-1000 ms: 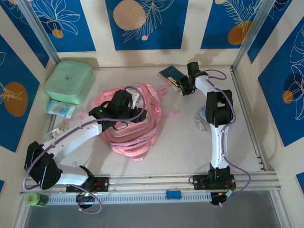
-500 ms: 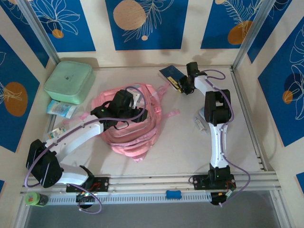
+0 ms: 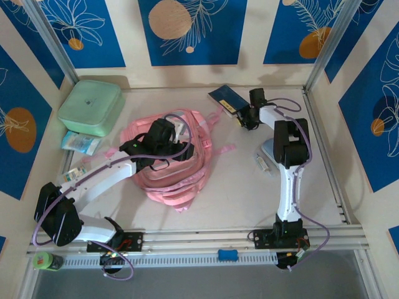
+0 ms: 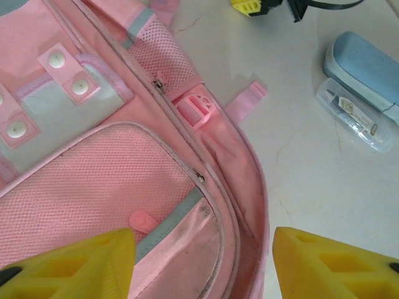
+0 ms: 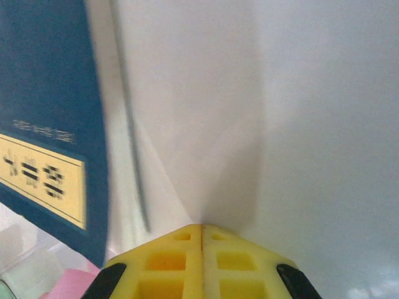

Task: Pack books, pencil case, and school supplies into a backpack

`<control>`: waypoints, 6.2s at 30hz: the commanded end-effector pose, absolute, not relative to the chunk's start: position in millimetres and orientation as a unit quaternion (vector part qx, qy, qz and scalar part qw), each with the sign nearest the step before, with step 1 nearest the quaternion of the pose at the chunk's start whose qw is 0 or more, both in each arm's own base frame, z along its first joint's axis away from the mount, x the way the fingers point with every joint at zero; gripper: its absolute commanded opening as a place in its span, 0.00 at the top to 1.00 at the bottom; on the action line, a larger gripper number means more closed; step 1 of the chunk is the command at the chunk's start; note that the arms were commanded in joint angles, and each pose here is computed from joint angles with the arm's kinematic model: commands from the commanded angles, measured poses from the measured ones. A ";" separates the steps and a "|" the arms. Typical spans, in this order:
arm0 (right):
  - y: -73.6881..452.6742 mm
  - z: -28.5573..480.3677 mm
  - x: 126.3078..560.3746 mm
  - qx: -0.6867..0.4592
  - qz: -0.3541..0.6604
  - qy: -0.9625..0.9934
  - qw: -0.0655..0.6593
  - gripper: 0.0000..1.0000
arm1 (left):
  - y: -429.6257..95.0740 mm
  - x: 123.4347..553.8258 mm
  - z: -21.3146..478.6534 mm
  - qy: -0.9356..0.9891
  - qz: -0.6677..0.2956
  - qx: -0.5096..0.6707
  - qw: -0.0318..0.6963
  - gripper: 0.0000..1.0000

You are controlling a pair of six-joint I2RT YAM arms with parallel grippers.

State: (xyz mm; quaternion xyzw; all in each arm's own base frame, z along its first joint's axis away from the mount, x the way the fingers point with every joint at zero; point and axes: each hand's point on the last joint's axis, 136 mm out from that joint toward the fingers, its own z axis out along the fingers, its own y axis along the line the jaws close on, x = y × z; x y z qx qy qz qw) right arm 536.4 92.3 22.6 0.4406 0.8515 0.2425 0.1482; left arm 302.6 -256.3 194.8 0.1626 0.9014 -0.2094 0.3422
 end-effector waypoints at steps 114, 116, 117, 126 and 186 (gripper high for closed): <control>86.3 21.9 511.6 -0.214 -0.166 0.954 0.131 0.55 | -267.4 312.5 160.2 0.902 -0.271 -0.003 0.335 0.36; 86.4 19.6 513.9 -0.221 -0.168 0.951 0.134 0.61 | -267.4 313.3 159.7 0.903 -0.270 -0.003 0.335 0.36; 85.0 19.1 514.6 -0.221 -0.168 0.951 0.135 0.64 | -267.8 313.6 160.2 0.902 -0.271 -0.003 0.335 0.36; 88.1 37.2 518.9 -0.221 -0.161 0.945 0.177 0.95 | -266.8 312.9 160.6 0.903 -0.269 -0.003 0.336 0.36; 158.1 83.4 352.6 0.082 0.173 0.977 0.090 0.50 | -370.7 200.5 149.2 0.890 -0.360 -0.058 0.273 0.37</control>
